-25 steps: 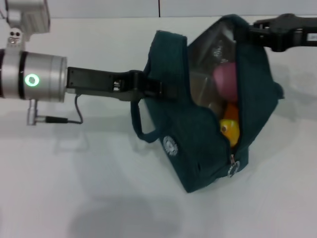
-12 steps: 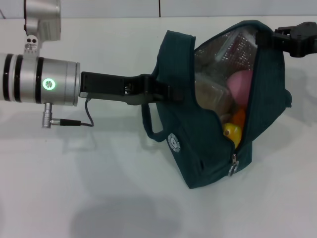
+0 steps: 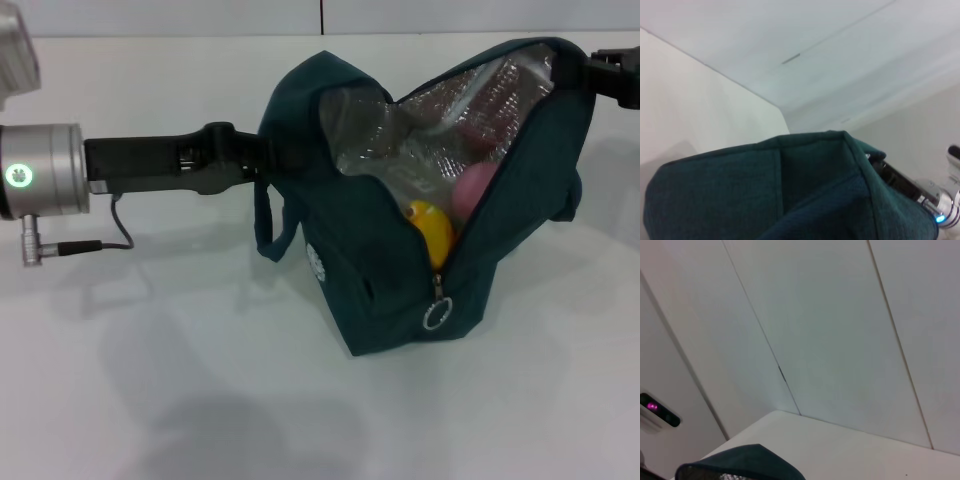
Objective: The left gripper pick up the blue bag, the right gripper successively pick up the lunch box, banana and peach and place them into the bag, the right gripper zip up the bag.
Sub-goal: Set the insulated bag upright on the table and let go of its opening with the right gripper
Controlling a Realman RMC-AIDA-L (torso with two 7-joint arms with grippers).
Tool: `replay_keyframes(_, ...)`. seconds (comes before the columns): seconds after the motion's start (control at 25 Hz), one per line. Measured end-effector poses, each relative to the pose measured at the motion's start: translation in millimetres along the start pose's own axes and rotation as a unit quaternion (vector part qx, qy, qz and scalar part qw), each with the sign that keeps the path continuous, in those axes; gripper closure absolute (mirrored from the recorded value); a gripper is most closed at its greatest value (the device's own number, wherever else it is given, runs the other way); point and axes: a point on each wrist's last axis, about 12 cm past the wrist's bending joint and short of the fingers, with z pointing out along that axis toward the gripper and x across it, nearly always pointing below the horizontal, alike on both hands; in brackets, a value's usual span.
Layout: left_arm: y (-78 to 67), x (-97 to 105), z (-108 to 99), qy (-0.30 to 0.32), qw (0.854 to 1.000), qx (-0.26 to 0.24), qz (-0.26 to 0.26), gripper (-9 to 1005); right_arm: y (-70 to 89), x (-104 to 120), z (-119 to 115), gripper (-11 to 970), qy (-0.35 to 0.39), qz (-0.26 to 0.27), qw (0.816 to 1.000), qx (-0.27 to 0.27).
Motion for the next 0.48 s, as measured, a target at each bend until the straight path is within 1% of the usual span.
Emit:
replay_keyframes(0.12,-0.3,0,-4,-0.006,1.000,0.003,0.001,954,-0.3,1,0,922,0.000,0.001,1.000,0.001)
replay_keyframes(0.24,-1.5,0,-2,-0.007,1.000,0.010,0.006,953,-0.4,0,0,922,0.000,0.000,1.000,0.000)
replay_keyframes(0.32,-3.0,0,3,-0.004,1.000,0.016,0.009,953,1.8,-1,3,922,-0.002,-0.002,1.000,-0.008)
replay_keyframes(0.48,-11.7,-2,20,0.013,0.999,0.042,0.024,953,15.0,-5,18,922,0.001,-0.019,0.998,-0.053)
